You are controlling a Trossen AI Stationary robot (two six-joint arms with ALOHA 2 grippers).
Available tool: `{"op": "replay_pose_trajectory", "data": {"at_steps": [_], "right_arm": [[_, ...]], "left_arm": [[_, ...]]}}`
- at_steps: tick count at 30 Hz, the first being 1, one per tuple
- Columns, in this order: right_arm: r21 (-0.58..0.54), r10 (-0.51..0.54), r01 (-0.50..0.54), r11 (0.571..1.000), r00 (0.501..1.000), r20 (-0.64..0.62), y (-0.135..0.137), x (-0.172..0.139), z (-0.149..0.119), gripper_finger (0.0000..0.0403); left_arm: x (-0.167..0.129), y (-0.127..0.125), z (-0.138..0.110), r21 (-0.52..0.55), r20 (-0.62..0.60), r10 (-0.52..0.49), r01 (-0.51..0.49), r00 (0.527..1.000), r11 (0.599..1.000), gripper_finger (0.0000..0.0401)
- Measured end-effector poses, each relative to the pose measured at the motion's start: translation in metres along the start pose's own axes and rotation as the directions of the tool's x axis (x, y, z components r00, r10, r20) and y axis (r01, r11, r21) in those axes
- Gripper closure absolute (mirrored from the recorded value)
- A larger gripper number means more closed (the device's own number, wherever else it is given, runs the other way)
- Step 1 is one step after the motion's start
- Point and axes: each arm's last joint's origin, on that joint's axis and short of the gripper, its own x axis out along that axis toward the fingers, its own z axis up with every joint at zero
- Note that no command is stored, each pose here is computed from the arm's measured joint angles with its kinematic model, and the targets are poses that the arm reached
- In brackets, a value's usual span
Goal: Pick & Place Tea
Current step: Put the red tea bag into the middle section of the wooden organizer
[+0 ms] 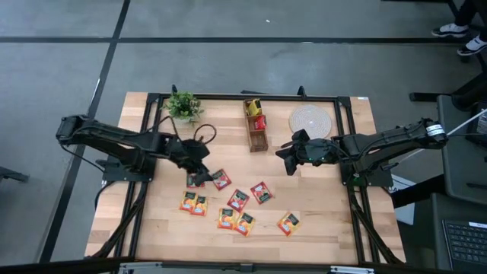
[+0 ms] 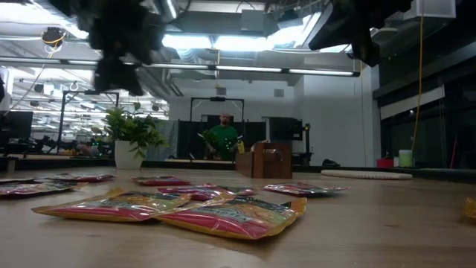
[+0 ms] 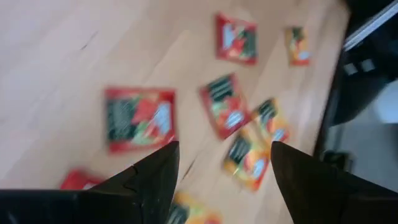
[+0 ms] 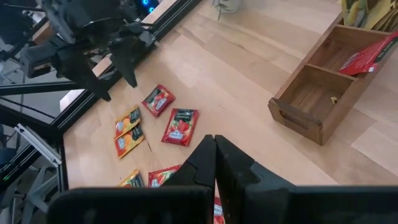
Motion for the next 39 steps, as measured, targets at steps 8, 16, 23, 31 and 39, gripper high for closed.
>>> {"op": "replay_pose_trajectory", "data": {"at_steps": [8,16,23,31,39], "right_arm": [[-0.004,-0.009,0.009,1.0,1.0,0.01,0.0,0.0,0.0,0.0393],[-0.007,-0.011,0.012,1.0,1.0,0.009,0.0,0.0,0.0,0.0393],[-0.007,-0.013,0.013,1.0,1.0,0.01,0.0,0.0,0.0,0.0393],[0.001,-0.012,0.012,1.0,1.0,0.011,0.0,0.0,0.0,0.0393],[0.022,-0.014,0.013,1.0,1.0,0.009,-0.001,0.0,0.0,0.0393]], "left_arm": [[-0.021,0.008,-0.033,-0.037,-0.055,0.262,-0.264,0.963,0.964,0.0154],[-0.015,0.007,-0.044,0.001,-0.082,0.334,-0.335,0.939,0.942,0.0154],[0.002,0.011,-0.055,0.142,-0.131,0.472,-0.454,0.872,0.879,0.0155],[0.026,0.01,-0.07,0.352,-0.183,0.549,-0.467,0.816,0.811,0.0155],[0.05,0.018,-0.079,0.398,-0.214,0.65,-0.543,0.729,0.739,0.0155]]}}
